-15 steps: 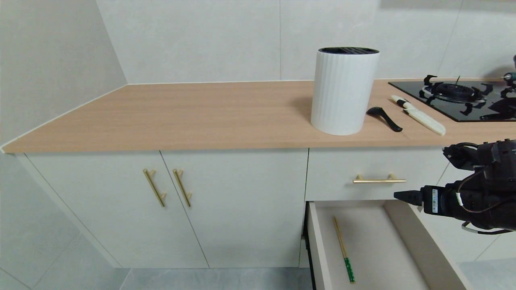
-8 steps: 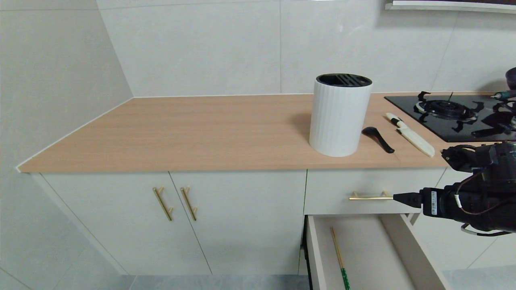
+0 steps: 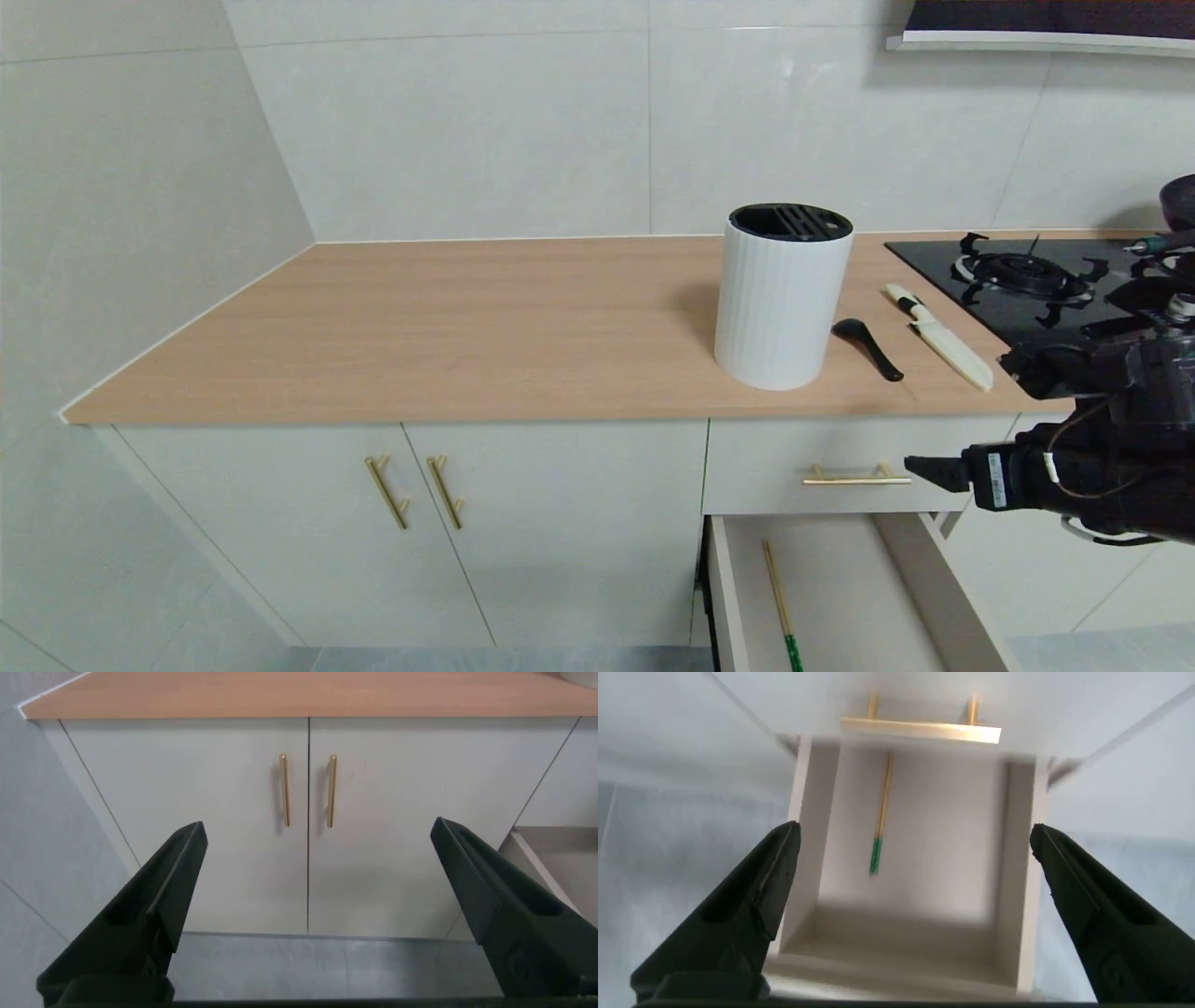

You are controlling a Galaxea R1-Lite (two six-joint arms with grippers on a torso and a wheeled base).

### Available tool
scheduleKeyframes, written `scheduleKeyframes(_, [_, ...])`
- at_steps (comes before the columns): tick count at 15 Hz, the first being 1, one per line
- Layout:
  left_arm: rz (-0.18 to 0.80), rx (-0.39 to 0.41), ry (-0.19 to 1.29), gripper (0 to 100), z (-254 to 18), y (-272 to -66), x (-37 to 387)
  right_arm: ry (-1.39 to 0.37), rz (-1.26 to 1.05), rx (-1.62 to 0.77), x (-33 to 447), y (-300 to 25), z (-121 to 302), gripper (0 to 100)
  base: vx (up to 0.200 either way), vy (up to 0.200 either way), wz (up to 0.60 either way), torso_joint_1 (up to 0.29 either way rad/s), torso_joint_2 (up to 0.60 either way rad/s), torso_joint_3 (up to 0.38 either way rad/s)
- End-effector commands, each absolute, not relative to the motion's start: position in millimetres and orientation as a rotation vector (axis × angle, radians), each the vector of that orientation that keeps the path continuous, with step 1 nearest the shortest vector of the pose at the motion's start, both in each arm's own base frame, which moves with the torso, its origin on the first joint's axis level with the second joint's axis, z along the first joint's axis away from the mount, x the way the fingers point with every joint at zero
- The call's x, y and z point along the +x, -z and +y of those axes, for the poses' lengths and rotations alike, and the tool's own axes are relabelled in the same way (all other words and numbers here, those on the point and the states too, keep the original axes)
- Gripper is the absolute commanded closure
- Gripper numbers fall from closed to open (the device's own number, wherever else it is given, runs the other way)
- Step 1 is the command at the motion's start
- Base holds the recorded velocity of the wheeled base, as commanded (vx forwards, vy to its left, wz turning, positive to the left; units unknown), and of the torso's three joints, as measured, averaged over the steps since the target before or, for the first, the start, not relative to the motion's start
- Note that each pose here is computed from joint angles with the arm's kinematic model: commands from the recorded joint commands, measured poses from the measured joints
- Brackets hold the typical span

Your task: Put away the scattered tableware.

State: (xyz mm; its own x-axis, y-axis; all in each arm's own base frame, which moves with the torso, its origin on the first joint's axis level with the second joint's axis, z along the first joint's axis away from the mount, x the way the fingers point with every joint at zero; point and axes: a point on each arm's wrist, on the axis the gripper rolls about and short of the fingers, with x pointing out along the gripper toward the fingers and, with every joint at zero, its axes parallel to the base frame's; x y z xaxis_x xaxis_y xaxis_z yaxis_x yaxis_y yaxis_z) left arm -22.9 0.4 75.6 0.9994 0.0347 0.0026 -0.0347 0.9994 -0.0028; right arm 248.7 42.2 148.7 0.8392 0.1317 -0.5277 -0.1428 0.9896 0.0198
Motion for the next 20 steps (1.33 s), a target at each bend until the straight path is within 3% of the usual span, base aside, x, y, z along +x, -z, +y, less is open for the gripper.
scheduleKeyframes(1, [-0.002,-0.003,-0.035,0,0.4,-75.6,-22.8,-0.124,0.494,-0.036,268.0,-151.1,35.0,0,0.000,0.000,0.00,0.000,0.00,0.000])
scheduleKeyframes(8, [-0.002,-0.003,-0.035,0,0.4,-75.6,-22.8,-0.101,0.392,-0.089,374.0,-141.2,38.8,0,0.000,0.000,0.00,0.000,0.00,0.000])
scheduleKeyframes(20, [-0.002,-0.003,-0.035,0,0.4,-75.6,-22.8,-0.072,0.329,-0.085,422.1,-101.4,33.9,0,0.000,0.000,0.00,0.000,0.00,0.000])
